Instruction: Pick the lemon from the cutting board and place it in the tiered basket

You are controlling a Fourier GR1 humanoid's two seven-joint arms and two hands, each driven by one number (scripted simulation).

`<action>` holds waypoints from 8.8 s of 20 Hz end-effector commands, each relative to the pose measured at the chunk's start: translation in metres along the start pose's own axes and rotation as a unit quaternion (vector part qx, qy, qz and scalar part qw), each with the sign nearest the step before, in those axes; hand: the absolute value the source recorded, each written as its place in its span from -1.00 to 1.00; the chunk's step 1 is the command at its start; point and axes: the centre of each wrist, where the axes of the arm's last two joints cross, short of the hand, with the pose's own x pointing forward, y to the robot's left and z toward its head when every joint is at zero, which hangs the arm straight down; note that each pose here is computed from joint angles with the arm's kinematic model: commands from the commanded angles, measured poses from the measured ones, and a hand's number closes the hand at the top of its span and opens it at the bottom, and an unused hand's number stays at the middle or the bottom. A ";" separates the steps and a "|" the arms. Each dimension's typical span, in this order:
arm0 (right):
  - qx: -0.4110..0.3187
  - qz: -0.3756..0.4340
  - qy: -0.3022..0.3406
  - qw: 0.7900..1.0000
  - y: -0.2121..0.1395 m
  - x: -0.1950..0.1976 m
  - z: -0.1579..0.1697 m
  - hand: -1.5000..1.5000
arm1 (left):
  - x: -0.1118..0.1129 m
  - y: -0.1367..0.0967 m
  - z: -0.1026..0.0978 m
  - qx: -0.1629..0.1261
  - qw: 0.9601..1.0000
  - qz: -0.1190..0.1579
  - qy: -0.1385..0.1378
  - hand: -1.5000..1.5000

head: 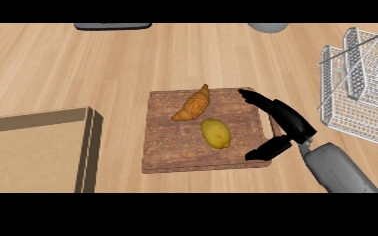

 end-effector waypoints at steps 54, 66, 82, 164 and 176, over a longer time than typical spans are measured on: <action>0.196 0.086 0.177 0.961 0.023 0.067 -0.064 -1.00 | 0.092 -0.004 -0.061 0.026 0.991 0.018 -0.128 0.00; 0.213 0.082 0.183 0.956 0.049 0.053 -0.068 -1.00 | 0.090 -0.003 -0.065 0.017 0.992 0.005 -0.127 0.00; 0.140 0.058 0.093 0.984 0.067 0.055 -0.067 1.00 | 0.089 0.009 -0.069 0.024 0.992 0.013 -0.120 0.00; -0.411 0.578 0.246 0.660 -0.248 0.198 0.047 1.00 | 0.091 -0.013 -0.068 0.006 0.989 0.008 -0.145 0.00; -0.387 0.421 0.428 0.700 -0.274 0.154 0.056 -1.00 | 0.087 -0.008 -0.069 0.022 0.990 0.010 -0.140 0.00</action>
